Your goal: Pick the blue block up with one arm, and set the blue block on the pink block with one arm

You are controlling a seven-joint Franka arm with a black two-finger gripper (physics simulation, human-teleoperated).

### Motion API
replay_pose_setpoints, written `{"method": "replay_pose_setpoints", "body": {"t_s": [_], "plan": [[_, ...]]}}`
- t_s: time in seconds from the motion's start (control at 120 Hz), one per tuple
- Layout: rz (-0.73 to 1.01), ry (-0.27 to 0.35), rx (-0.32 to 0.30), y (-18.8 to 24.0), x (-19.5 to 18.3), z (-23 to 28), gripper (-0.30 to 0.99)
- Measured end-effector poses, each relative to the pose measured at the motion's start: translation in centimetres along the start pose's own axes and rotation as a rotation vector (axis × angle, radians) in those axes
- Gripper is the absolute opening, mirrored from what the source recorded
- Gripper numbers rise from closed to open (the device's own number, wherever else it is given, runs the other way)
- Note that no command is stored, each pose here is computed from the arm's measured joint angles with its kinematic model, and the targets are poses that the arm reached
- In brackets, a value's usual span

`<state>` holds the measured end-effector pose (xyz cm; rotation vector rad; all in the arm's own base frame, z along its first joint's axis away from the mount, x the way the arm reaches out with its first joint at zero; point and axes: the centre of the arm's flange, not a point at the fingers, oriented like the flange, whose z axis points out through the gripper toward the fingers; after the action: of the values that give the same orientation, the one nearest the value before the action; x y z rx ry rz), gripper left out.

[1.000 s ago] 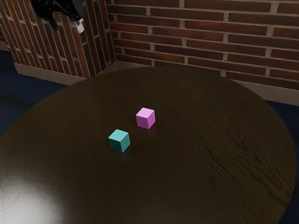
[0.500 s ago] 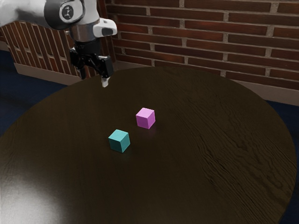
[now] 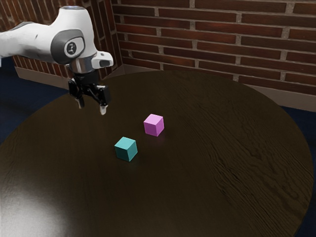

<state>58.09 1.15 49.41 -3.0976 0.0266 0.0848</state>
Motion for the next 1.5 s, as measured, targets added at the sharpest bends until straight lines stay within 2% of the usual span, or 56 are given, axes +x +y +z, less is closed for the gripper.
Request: {"method": "replay_pose_setpoints", "body": {"t_s": [0.092,0.167,0.283,0.45,0.683,0.908,1.333,1.5], "plan": [[0.085,0.011,0.003,4.1,0.5,1.5,0.69],[0.12,0.019,0.002,5.5,1.1,2.9,0.69],[0.123,0.021,-0.002,4.9,1.8,5.0,0.69],[0.103,0.016,0.002,2.6,0.3,8.1,0.69],[0.142,0.042,-0.002,3.4,0.6,10.1,0.69],[0.174,0.013,-0.01,3.9,1.7,13.8,0.69],[0.208,-0.008,-0.02,4.3,3.1,17.1,0.69],[0.219,0.03,-0.01,4.2,4.7,15.8,0.69]]}}
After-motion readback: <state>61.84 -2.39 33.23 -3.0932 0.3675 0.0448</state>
